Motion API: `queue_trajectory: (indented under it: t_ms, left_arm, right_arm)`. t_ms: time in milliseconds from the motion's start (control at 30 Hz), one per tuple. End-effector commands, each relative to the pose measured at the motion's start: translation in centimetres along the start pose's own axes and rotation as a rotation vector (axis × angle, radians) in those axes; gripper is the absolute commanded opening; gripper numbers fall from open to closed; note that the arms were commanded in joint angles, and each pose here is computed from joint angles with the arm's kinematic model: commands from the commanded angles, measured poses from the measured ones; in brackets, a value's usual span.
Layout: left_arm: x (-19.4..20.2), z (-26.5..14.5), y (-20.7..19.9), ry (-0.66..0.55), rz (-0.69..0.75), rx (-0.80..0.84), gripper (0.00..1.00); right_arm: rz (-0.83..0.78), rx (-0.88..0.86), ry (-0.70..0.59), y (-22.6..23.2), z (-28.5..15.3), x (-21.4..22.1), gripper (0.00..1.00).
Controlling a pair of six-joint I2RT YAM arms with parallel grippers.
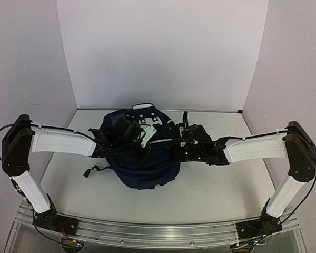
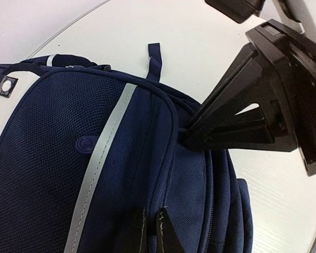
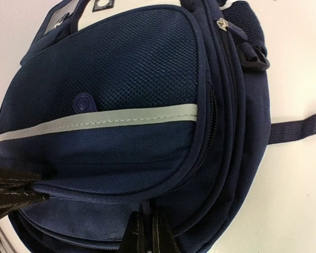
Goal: Pack the student bag
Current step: Zip the student bag at the center of the board.
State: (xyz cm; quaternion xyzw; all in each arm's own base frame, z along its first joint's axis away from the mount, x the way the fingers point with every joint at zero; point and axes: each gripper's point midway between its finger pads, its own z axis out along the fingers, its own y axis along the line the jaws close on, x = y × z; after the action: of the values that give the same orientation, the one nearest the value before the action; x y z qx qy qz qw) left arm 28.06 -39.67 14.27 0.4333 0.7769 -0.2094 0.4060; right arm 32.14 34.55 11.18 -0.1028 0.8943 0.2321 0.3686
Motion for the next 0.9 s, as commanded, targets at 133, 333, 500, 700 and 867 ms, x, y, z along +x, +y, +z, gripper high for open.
queue_trajectory:
  t_ms: [133,333,500,700,867]
  left_arm:
    - [1.0,-3.9,-0.7,0.034,-0.004,0.014,0.0]
    - [1.7,-4.1,-0.5,0.064,-0.011,0.001,0.0]
    - [2.7,-4.0,0.3,0.09,-0.014,-0.05,0.0]
    - [4.0,-3.2,2.8,0.169,-0.058,-0.187,0.0]
    - [3.4,-3.3,0.8,0.116,-0.043,-0.067,0.0]
  right_arm:
    - [-0.023,0.068,-0.061,-5.4,-0.3,-4.7,0.0]
    - [-0.04,0.09,-0.065,-5.9,-0.4,-5.0,0.0]
    - [-0.054,0.195,-0.105,-7.6,-1.3,-5.8,0.0]
    - [-0.07,0.251,-0.104,-8.5,-2.6,-5.9,0.0]
    - [-0.099,0.235,-0.094,-8.1,-1.8,-6.0,0.0]
